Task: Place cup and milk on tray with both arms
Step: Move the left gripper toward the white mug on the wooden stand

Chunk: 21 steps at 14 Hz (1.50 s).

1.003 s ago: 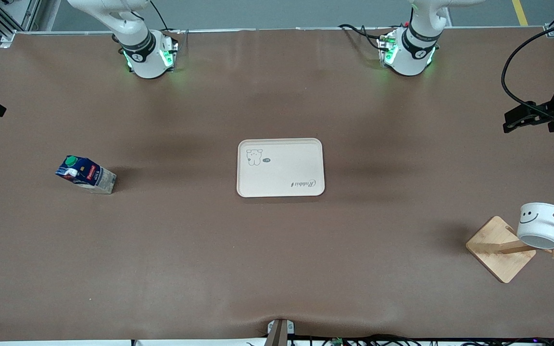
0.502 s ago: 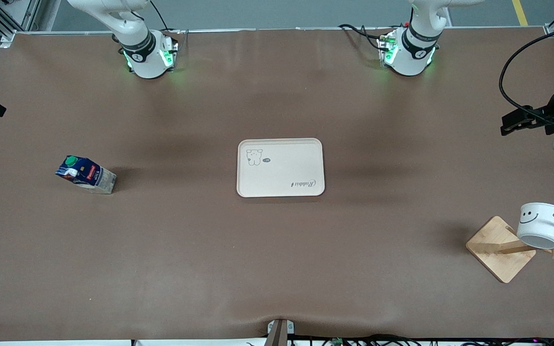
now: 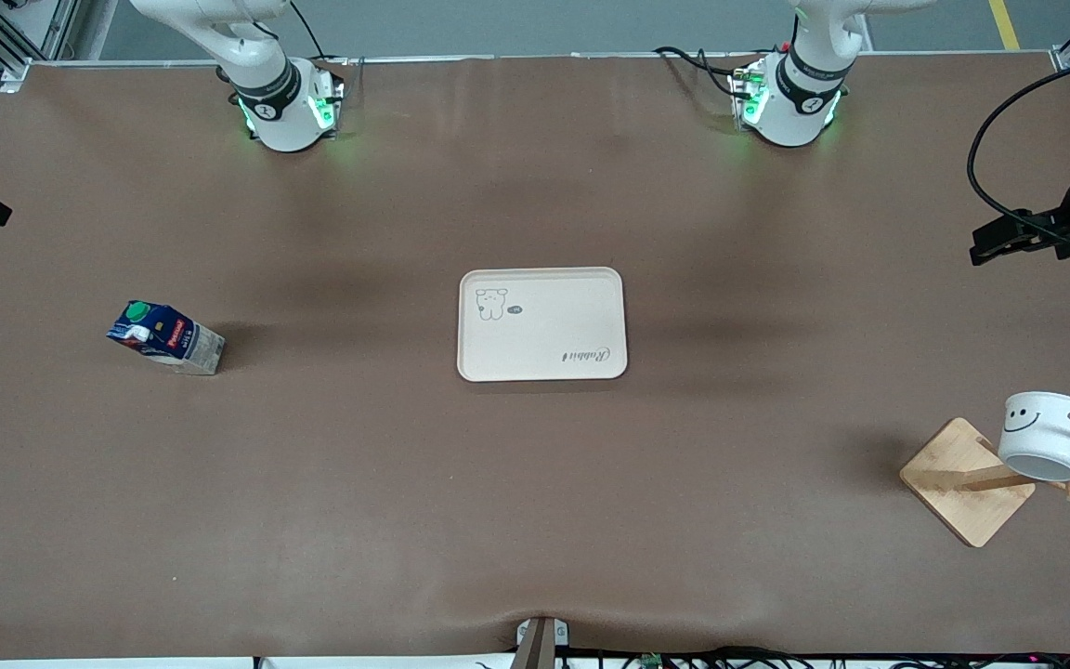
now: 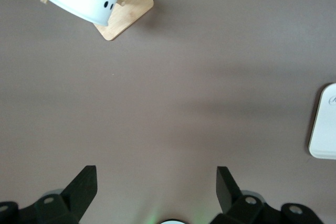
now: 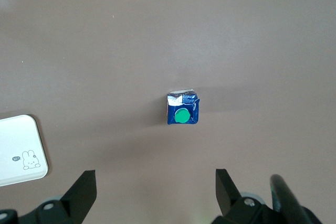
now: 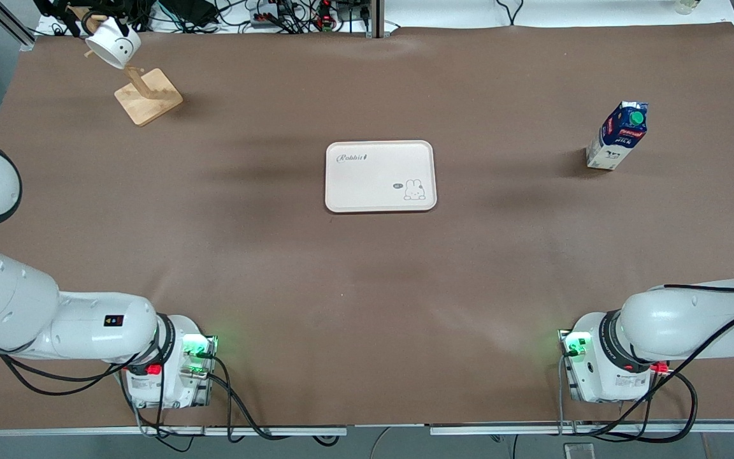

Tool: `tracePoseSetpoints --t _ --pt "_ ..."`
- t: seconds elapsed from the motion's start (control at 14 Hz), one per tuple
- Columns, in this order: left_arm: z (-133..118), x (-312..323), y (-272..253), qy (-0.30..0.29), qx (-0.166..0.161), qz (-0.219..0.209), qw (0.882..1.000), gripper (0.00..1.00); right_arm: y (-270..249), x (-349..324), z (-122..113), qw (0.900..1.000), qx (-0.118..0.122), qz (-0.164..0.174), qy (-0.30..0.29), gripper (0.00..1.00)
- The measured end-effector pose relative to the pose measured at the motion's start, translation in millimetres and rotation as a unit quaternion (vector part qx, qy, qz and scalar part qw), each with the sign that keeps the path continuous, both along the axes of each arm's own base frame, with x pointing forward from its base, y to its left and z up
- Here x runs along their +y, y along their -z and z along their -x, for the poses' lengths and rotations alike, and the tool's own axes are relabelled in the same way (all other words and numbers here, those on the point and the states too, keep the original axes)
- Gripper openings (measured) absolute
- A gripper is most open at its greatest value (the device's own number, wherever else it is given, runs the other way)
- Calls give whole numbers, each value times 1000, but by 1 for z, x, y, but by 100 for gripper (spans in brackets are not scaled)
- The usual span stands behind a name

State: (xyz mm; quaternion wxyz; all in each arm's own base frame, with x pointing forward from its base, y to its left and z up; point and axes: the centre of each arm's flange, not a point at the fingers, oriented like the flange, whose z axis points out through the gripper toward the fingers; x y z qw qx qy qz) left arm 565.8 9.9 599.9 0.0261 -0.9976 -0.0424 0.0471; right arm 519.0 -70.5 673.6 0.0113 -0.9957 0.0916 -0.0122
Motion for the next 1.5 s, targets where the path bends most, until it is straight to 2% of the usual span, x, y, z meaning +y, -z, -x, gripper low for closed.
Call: tracePoseSetpoints --t 0.21,0.57,0.79,1.07,1.5 --pt "-9 10 4 -16 -27 -1 1000 100 0 0 0 1000 0 0 0 100" --pt "-17 10 0 -16 -45 -2 999 100 0 0 0 1000 0 0 0 100" --pt "-29 34 -8 -23 -74 -7 997 100 0 0 0 1000 0 0 0 100" --pt "-32 53 -12 -23 -89 0 996 100 0 0 0 1000 0 0 0 100" --pt "-45 90 25 -53 -127 13 990 100 1 0 -1 1000 1 0 0 100"
